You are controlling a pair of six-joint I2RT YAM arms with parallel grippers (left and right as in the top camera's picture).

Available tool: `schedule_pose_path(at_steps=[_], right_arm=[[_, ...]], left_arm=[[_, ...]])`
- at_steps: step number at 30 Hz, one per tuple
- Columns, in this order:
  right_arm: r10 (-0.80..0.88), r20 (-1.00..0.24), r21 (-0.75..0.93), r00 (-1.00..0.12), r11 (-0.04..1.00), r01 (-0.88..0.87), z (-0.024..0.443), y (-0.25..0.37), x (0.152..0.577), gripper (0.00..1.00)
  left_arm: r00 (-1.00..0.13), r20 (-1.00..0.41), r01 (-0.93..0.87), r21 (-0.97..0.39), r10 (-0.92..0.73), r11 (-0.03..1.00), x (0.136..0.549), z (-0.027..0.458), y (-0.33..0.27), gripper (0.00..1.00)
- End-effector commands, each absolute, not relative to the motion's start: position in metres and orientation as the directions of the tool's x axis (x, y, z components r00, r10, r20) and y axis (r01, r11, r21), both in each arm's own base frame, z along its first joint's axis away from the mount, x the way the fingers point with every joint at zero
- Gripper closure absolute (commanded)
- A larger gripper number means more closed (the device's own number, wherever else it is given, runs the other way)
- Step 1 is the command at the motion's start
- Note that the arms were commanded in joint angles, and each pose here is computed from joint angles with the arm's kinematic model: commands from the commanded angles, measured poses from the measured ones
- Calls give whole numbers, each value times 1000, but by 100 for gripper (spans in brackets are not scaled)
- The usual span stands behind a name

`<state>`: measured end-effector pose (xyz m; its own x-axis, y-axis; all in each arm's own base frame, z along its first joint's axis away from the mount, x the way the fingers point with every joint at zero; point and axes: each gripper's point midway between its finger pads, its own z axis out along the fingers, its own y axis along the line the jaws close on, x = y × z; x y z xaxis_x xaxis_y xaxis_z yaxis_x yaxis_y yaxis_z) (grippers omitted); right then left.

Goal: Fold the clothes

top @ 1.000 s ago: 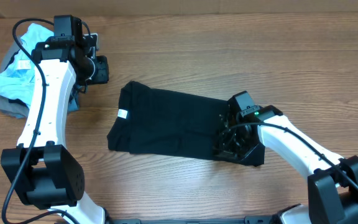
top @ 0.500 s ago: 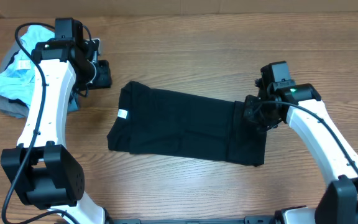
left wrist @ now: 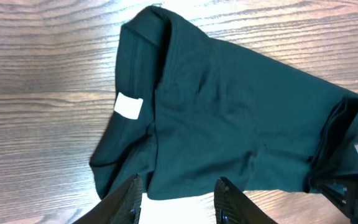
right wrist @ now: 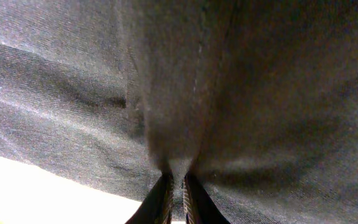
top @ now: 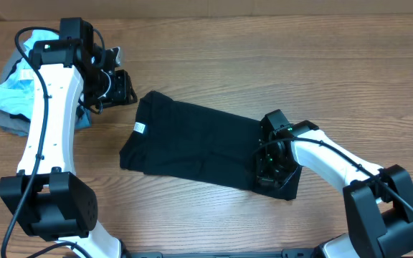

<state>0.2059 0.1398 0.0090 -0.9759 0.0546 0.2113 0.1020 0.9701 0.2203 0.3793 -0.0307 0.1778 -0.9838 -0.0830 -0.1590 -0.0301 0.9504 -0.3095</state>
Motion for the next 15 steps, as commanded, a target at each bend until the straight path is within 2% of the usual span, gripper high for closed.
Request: schedule_pose_path(at_steps=[1, 3, 5, 6, 8, 11, 15], right_arm=[[76, 98, 264, -992, 959, 99, 40, 140, 231, 90], [62, 13, 314, -998, 947, 63, 69, 139, 247, 87], [86, -60, 355, -994, 933, 59, 97, 134, 259, 75], [109, -90, 365, -990, 928, 69, 110, 129, 264, 58], [170, -148, 385, -974, 917, 101, 133, 114, 273, 38], [287, -185, 405, -940, 894, 193, 149, 82, 281, 30], [409, -130, 437, -903, 841, 318, 143, 44, 284, 25]], left_arm=[[-980, -187, 1, -325, -64, 946, 384, 186, -33, 58], [-982, -181, 2, -324, -60, 946, 382, 186, -33, 58], [-983, -177, 11, -323, -49, 946, 380, 185, -33, 57], [-983, -178, 16, -322, -44, 946, 380, 185, -33, 57], [-983, -180, 23, -321, -37, 947, 380, 185, -33, 57], [-983, -180, 26, -321, -34, 947, 380, 185, -34, 56], [-982, -189, 47, -316, -14, 948, 380, 185, -34, 55]])
